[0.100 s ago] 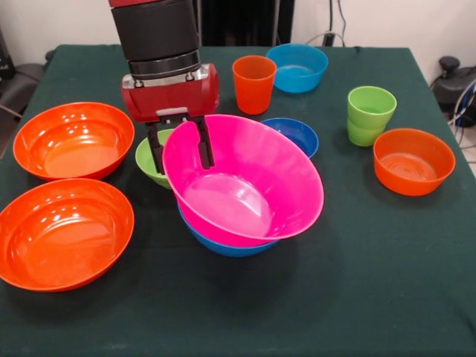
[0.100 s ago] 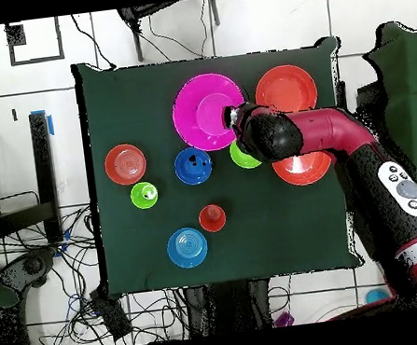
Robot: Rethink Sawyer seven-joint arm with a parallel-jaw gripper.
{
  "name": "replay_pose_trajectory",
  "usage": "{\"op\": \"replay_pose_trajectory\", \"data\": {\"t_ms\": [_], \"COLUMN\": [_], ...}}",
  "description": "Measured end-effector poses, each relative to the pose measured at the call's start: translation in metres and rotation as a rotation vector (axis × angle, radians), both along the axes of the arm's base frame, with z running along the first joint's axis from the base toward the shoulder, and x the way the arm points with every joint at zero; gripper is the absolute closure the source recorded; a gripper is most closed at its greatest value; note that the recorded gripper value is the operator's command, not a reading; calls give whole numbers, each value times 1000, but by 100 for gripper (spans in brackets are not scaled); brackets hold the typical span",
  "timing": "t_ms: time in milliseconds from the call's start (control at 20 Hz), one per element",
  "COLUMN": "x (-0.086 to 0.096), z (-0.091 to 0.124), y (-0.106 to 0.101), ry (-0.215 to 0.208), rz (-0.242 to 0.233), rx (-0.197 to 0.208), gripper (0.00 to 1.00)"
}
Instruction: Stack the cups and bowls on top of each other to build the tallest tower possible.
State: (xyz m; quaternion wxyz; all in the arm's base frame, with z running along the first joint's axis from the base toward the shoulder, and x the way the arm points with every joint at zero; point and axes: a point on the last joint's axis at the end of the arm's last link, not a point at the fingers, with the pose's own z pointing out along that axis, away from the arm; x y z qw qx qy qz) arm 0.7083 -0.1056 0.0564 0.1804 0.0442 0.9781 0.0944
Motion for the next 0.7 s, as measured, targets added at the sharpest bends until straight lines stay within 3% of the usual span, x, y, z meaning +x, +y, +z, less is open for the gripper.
{"op": "replay_pose_trajectory", "data": {"t_ms": [700], "x": [-1], "z": [-1], "y": [0], "ry": [-3], "rz": [9], "rx": [-7], "gripper": [0]}}
